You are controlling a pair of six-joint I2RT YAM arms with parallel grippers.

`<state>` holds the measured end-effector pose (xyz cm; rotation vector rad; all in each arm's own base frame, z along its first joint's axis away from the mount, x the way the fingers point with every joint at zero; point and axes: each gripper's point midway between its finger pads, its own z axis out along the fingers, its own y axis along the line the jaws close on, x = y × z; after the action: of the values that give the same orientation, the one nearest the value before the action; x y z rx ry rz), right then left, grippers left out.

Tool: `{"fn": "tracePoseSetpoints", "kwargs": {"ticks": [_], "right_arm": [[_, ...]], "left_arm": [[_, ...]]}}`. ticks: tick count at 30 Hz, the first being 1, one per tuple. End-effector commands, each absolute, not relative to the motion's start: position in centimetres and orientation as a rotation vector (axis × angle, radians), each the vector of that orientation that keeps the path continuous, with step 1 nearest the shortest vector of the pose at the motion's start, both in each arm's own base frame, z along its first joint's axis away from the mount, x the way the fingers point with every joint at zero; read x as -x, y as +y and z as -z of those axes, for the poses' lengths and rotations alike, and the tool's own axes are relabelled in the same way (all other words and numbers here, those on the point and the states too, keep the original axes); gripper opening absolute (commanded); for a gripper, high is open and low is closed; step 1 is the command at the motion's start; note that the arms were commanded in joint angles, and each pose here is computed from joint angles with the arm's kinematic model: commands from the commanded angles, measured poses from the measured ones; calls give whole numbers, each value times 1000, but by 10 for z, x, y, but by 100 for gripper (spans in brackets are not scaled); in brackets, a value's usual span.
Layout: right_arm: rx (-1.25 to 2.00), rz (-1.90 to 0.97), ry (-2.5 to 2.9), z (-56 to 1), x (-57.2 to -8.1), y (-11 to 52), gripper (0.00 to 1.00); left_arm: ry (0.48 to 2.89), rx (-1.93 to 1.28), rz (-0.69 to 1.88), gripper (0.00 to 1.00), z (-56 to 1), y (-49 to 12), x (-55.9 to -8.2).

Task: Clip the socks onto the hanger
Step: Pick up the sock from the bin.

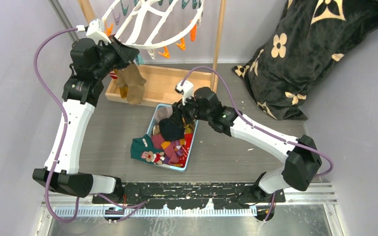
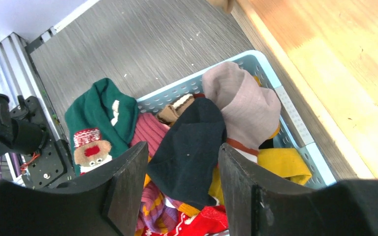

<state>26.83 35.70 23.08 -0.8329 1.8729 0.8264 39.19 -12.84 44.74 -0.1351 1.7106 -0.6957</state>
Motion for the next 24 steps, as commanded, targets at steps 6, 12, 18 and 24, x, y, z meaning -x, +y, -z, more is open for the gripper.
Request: {"fn": "tracePoseSetpoints", "kwargs": {"ticks": [6,12,18,24], "right_arm": [[879,-866,2027,-195,-272,362,57],[895,-935,2037,-185,-271,373,53],[894,-988,2024,-185,-269,379,43],[898,-1042,2020,-186,-266,385,33]], "left_arm": [[1622,112,700,6,-475,-126,-380],[1619,109,702,5,-477,-126,-379],[1619,109,702,5,-478,-126,-378],[1626,112,702,5,-474,-126,-379]]}}
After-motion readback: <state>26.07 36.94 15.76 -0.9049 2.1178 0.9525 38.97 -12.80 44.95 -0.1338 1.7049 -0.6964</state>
